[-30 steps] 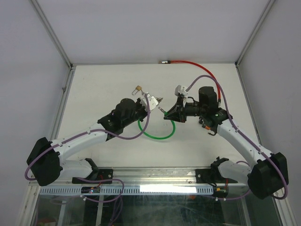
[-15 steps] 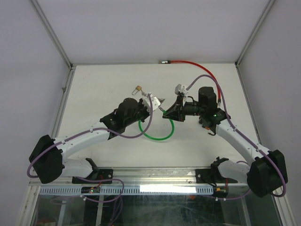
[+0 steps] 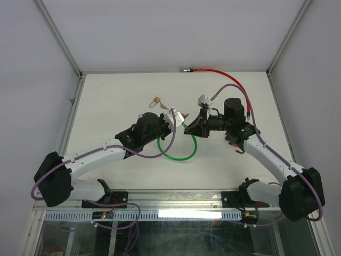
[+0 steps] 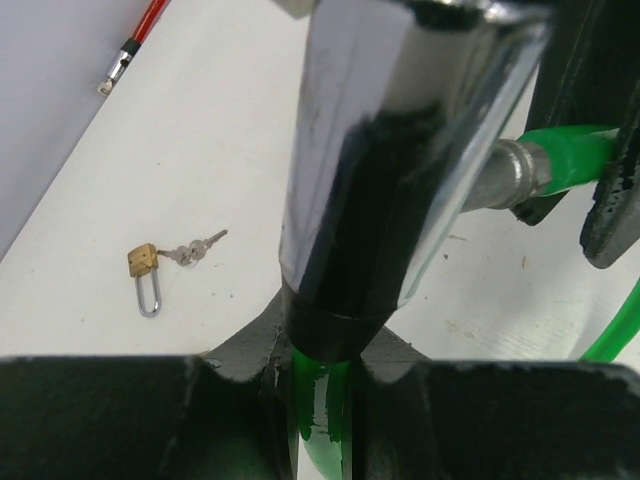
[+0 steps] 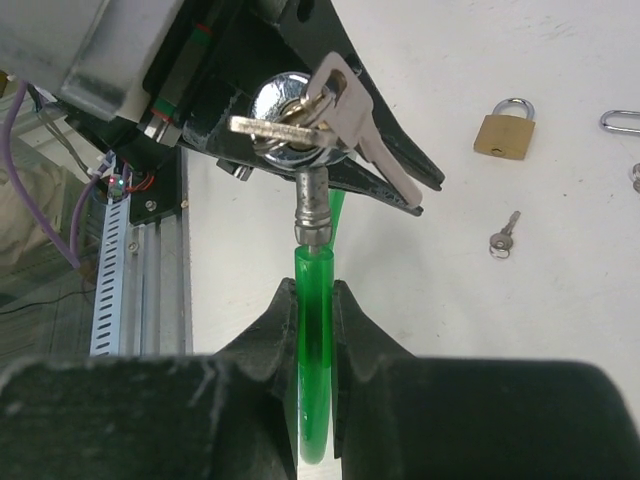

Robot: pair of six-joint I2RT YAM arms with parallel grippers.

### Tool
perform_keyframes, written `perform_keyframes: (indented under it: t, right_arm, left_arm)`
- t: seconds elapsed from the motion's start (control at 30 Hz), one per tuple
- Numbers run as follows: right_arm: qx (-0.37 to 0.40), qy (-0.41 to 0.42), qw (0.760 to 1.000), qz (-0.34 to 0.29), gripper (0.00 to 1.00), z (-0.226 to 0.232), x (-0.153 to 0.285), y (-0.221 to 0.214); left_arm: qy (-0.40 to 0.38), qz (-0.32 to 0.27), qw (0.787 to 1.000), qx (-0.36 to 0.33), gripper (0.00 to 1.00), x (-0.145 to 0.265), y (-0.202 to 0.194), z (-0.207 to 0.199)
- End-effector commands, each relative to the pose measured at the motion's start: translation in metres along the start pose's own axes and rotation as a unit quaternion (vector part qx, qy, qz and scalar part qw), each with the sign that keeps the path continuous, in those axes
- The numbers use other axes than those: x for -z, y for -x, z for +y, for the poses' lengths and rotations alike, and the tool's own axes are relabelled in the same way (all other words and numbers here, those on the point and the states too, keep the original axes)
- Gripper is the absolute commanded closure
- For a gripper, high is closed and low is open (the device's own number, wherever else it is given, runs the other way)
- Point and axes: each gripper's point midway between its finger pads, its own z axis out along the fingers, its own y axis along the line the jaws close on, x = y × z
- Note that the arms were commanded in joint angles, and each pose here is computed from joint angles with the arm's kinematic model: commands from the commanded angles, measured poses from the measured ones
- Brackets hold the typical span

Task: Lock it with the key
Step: Lock the lock.

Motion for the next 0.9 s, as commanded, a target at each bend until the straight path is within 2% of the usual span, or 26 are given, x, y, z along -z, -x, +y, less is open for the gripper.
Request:
perform_keyframes:
  t: [0.0, 0.3, 0.5, 0.7, 0.87]
  right_arm:
    - [0.038, -0.010, 0.998, -0.039, 1.00, -0.006, 0.002, 0.025]
    - [0.011, 0.048, 0.998, -0.040, 1.00, 0.013, 0.000, 0.023]
    - [0.007, 0.057, 0.997, -0.047, 1.00, 0.016, -0.001, 0.022]
    - [0.052, -0.033, 0.995, -0.083, 1.00, -0.020, 0.011, 0.021]
    - [0.100, -0.030, 0.990, -0.094, 1.00, -0.023, 0.012, 0.007]
  left_arm:
    - [0.004, -0.055, 0.998, -0.030, 1.00, 0.004, 0.042, -0.004]
    - [0.079, 0.037, 0.990, -0.111, 1.00, 0.002, 0.018, 0.002]
    - [0.061, 0.048, 0.987, -0.138, 1.00, -0.003, 0.018, -0.012]
    - [0.020, 0.037, 0.986, -0.164, 1.00, 0.000, 0.014, -0.026]
    - [-0.007, 0.037, 0.979, -0.200, 1.00, -0.003, 0.005, -0.035]
